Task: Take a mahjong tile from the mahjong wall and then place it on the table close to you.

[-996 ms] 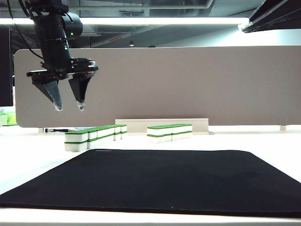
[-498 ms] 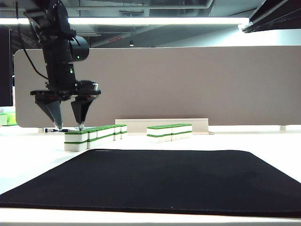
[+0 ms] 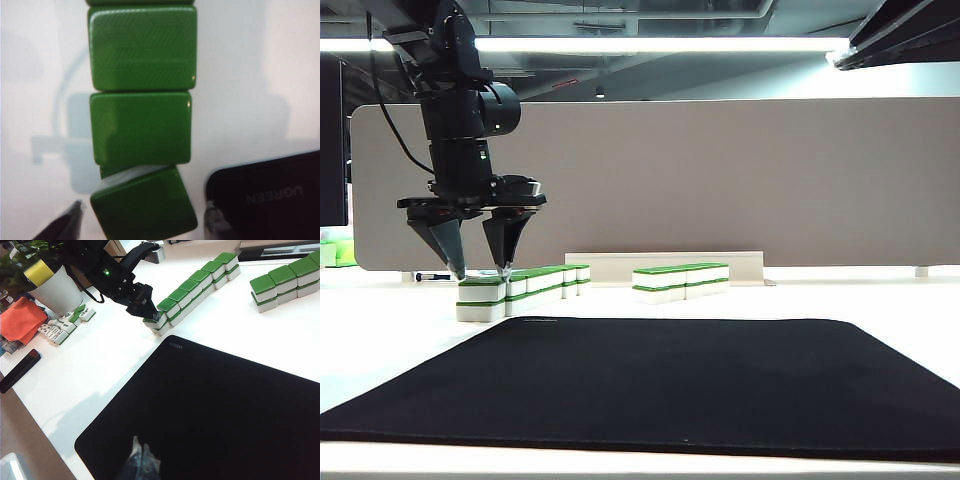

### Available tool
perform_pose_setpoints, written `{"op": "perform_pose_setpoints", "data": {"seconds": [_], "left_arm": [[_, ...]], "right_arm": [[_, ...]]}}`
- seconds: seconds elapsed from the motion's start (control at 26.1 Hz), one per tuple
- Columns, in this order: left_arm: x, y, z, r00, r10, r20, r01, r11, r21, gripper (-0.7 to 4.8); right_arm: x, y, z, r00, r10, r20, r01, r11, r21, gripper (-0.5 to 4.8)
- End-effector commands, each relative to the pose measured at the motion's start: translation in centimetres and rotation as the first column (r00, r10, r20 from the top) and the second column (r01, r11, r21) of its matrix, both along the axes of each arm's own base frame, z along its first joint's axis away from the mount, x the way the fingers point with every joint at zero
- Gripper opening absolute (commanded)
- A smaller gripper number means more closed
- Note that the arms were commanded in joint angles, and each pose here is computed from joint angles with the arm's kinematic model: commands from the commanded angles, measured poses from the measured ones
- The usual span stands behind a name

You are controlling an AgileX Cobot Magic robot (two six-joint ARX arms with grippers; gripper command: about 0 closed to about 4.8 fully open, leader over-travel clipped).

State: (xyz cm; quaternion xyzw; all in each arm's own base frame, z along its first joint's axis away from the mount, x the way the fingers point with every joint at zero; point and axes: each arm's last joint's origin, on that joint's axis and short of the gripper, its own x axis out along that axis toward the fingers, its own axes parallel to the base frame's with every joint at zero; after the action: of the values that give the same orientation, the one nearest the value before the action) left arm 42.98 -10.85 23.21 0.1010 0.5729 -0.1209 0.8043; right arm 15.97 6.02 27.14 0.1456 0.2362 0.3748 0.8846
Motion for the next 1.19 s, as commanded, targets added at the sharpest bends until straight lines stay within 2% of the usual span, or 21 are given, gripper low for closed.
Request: {"op": "perform_pose_setpoints", "data": {"seconds": [0.04,0.5,0.65,0.8,1.19], "left_arm": [[0.2,-0.1,0.7,1.000,-0.001,0.027,0.002,1.000,-0.012,3.12],[0.0,0.0,0.6,1.000,-0.001,0.007,0.001,1.000,-0.006,3.15],[-0.1,0.0,0.5,1.000,0.009,-0.008,-0.009,1.000,-0.005,3.50],[0.0,0.0,0.5,0.998,0.062,-0.008,-0.062,0.998,-0.024,3.50],[0.3,-0.1,-0.7,0.997,0.067,-0.037,-0.067,0.998,-0.021,3.50]], "right_arm": [[0.0,0.0,0.2,1.000,0.004,0.014,-0.004,1.000,0.004,-0.01],[0.0,0.0,0.2,1.000,0.004,0.014,-0.004,1.000,0.004,-0.01],[0.0,0.0,0.2,1.000,0.004,0.014,-0.004,1.000,0.004,-0.01],[0.0,0.0,0.2,1.000,0.004,0.014,-0.004,1.000,0.004,-0.01],[0.0,0.0,0.2,1.000,0.004,0.014,-0.004,1.000,0.004,-0.01]]}}
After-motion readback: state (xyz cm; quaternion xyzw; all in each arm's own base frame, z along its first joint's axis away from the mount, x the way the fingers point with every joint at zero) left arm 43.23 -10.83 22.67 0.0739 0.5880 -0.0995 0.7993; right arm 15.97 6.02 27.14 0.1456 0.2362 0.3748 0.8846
